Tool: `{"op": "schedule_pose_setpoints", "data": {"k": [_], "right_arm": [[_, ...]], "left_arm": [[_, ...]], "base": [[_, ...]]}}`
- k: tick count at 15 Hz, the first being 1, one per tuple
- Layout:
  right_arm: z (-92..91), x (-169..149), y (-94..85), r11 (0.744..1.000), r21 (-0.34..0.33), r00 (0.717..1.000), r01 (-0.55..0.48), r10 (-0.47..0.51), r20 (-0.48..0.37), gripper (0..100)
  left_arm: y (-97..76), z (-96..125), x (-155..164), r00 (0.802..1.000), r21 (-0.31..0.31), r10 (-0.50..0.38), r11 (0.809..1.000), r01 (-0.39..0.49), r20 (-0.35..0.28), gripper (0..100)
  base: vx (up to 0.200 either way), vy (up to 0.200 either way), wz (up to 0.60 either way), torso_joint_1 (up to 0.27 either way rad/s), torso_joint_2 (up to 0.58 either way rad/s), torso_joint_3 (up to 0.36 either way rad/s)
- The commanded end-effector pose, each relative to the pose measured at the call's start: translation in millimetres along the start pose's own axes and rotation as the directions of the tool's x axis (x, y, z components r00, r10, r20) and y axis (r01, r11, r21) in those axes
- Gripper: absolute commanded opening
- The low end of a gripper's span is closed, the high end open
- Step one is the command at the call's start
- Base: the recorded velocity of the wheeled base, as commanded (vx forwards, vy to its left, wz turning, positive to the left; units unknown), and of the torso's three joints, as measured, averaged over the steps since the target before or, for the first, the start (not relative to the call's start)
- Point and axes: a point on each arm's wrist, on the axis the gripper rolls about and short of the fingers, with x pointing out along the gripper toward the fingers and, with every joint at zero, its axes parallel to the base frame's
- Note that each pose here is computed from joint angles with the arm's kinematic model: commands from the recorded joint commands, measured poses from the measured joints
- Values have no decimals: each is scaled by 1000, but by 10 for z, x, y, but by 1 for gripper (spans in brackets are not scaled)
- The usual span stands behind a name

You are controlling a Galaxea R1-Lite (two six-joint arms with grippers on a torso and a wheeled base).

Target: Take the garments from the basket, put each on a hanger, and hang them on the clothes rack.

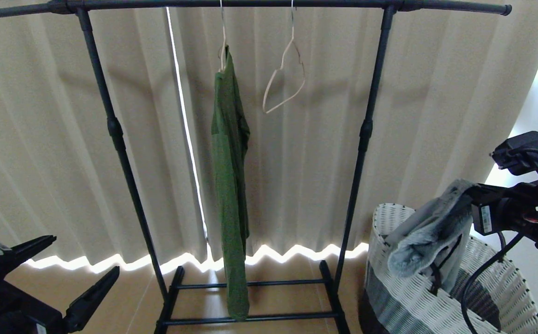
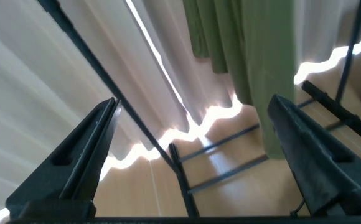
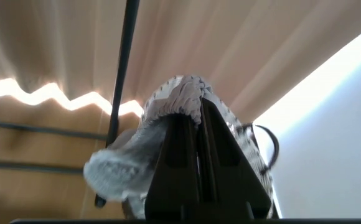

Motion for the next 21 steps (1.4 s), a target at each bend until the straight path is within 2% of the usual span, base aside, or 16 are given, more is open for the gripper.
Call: {"op": "schedule_pose_setpoints", "data": {"k": [1, 7, 9, 11, 14, 15, 16, 17, 18, 20, 21], "right_arm": [[-5, 9, 4, 1000, -2, 1000, -1, 1, -3, 0], [7, 4, 21, 1000, -4, 1000, -8, 8, 0, 0], [1, -12, 61, 999, -8, 1000, -31, 31, 4, 0], [12, -55, 156, 996, -17, 996, -85, 85, 19, 0], [75, -98, 177, 994, -17, 993, -104, 105, 50, 0], [79, -165, 243, 986, -18, 984, -163, 164, 71, 0], [76, -183, 247, 985, -9, 982, -175, 175, 76, 0], [76, -183, 247, 985, -9, 982, -175, 175, 76, 0], [157, -320, 305, 968, 41, 960, -249, 242, 138, 0], [199, -393, 298, 964, 48, 953, -263, 251, 170, 0], [215, -425, 312, 960, 48, 947, -276, 264, 181, 0]], "left_arm": [[-3, -6, 2, 1000, 1, 0, 1000, 0, -4, 100], [-8, -17, -3, 1000, 5, -4, 1000, 4, -5, 100], [-72, 40, -54, 996, 14, -72, 997, 71, 58, 100], [-142, 100, -151, 978, 27, -161, 987, 159, 135, 100], [-160, 250, -50, 972, 29, -184, 983, 182, 146, 100], [-232, 352, 49, 945, 49, -287, 958, 282, 159, 100], [-253, 370, 67, 934, 58, -318, 948, 313, 164, 100], [-253, 370, 67, 934, 58, -318, 948, 313, 164, 100], [-370, 552, 349, 905, 70, -401, 916, 395, 142, 100], [-466, 678, 620, 905, 32, -409, 912, 409, 113, 100], [-540, 736, 703, 896, 13, -430, 902, 431, 111, 100]], "base": [[0, 0, 0, 0, 0, 0], [0, 0, 0, 0, 0, 0], [0, 0, 0, 0, 0, 0], [0, 0, 0, 0, 0, 0], [0, 0, 0, 0, 0, 0], [0, 0, 0, 0, 0, 0], [0, 0, 0, 0, 0, 0], [0, 0, 0, 0, 0, 0], [0, 0, 0, 0, 0, 0], [0, 0, 0, 0, 0, 0], [0, 0, 0, 0, 0, 0]]}}
